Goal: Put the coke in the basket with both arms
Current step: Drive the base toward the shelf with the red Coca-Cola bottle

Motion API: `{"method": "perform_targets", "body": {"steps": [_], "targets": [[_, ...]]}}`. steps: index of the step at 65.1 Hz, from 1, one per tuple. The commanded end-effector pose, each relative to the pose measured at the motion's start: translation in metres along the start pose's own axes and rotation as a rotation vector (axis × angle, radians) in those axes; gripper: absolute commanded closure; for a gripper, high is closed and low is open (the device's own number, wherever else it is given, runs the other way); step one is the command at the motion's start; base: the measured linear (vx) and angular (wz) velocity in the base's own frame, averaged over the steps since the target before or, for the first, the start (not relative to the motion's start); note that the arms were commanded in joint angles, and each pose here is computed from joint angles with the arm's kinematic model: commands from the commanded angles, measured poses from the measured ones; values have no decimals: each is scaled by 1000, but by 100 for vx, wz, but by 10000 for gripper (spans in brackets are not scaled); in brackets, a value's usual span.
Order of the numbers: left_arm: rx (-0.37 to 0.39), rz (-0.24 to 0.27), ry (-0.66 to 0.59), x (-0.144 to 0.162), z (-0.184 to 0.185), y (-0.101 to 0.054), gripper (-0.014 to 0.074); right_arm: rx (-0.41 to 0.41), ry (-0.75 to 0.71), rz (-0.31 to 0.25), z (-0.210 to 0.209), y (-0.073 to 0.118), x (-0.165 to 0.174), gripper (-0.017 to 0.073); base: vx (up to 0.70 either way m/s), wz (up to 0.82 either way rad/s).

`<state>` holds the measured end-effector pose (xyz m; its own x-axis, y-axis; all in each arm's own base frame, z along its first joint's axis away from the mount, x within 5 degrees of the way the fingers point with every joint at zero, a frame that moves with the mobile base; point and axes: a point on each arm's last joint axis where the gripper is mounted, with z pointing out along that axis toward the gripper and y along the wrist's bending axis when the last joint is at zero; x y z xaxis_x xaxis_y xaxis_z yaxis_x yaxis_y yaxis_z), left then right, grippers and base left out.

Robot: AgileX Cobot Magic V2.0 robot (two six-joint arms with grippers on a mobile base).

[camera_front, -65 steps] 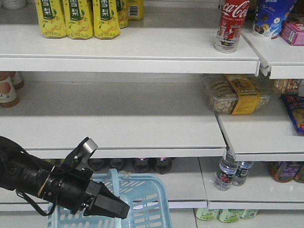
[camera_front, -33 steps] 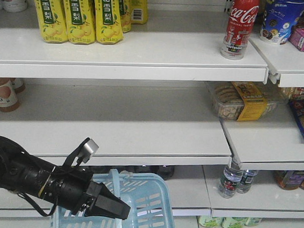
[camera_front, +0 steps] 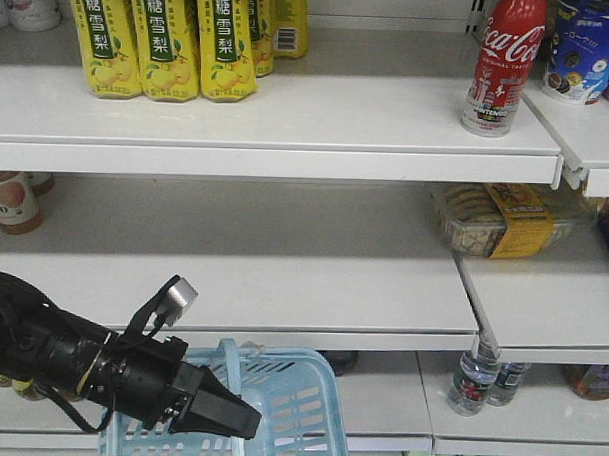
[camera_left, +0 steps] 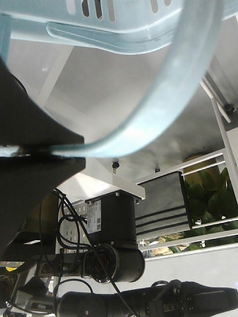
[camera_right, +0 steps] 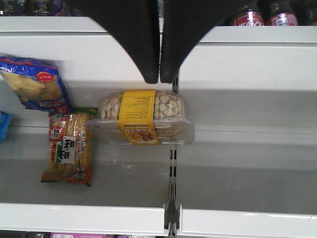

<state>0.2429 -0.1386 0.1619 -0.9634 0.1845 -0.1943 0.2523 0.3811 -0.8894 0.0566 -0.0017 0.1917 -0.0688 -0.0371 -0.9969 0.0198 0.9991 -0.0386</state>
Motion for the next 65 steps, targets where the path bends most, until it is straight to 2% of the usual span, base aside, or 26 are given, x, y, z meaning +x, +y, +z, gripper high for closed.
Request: {"method": "perform_targets", "body": {"steps": [1,65], "targets": [[225,49,29,1,-8,-34,599,-4,-82,-11,-1,0,-4,568,6,2],[225,49,29,1,-8,-34,599,-4,-82,-11,-1,0,-4,568,4,1]]}}
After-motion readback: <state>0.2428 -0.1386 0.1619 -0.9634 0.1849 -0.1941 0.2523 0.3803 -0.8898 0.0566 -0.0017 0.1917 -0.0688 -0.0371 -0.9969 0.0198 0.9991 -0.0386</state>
